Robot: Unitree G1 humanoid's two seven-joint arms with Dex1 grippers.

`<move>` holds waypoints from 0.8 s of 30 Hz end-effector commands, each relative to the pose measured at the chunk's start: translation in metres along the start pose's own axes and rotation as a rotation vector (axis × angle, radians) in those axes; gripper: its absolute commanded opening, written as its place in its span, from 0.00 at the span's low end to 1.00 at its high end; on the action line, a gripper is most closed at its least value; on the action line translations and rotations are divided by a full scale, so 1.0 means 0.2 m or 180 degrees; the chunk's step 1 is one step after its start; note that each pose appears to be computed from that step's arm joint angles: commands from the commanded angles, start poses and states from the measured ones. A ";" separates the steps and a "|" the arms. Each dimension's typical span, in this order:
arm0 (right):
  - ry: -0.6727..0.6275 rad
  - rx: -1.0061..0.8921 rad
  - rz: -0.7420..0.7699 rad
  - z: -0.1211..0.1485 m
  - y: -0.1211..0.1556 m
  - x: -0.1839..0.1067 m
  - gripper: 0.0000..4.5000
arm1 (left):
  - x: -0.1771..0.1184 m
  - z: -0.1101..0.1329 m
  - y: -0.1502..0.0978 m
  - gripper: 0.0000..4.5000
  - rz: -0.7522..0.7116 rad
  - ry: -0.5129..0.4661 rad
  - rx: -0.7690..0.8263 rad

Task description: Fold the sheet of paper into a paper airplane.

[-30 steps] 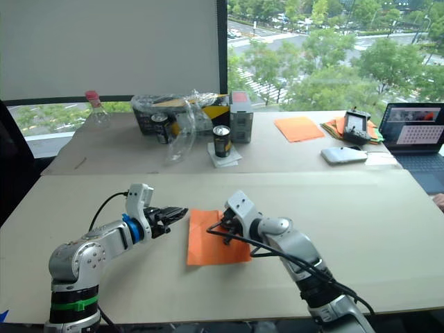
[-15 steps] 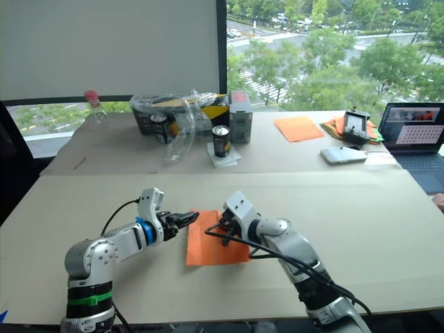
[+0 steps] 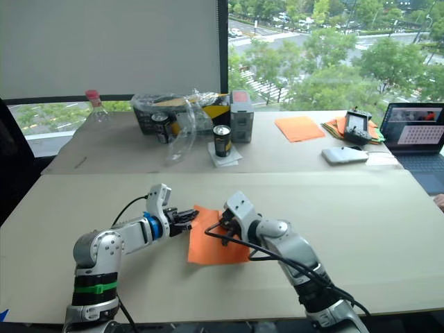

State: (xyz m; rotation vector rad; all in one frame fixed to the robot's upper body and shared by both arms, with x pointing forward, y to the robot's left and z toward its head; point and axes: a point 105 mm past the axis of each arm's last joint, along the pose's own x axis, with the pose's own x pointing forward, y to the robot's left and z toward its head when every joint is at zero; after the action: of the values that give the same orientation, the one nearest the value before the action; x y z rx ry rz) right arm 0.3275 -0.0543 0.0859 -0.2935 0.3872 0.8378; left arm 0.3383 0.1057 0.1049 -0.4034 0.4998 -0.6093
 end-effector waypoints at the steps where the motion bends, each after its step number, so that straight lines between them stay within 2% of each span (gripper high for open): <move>1: 0.0000 0.0005 -0.0187 0.04 -0.07 -0.02 0.00 | 0.02 0.14 -0.02 0.01 -0.0128 -0.0185 0.0508; 5: -0.0154 -0.0028 -0.0323 0.13 -0.13 -0.04 0.00 | 0.07 0.20 -0.05 0.01 -0.0267 -0.0110 0.1621; 11: -0.0179 0.0018 -0.0355 0.13 -0.13 -0.04 0.00 | 0.16 0.18 -0.13 0.01 -0.0549 -0.0097 0.2467; 24: -0.0094 0.0128 -0.0344 0.07 -0.12 -0.04 0.00 | 0.18 0.04 -0.16 0.01 -0.0621 -0.0088 0.3091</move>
State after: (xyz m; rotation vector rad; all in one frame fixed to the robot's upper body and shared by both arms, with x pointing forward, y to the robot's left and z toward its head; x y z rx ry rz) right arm 0.3454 -0.0690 0.1004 -0.2795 0.3622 0.7248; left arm 0.3565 0.0660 0.1072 0.4291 0.1530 -0.9444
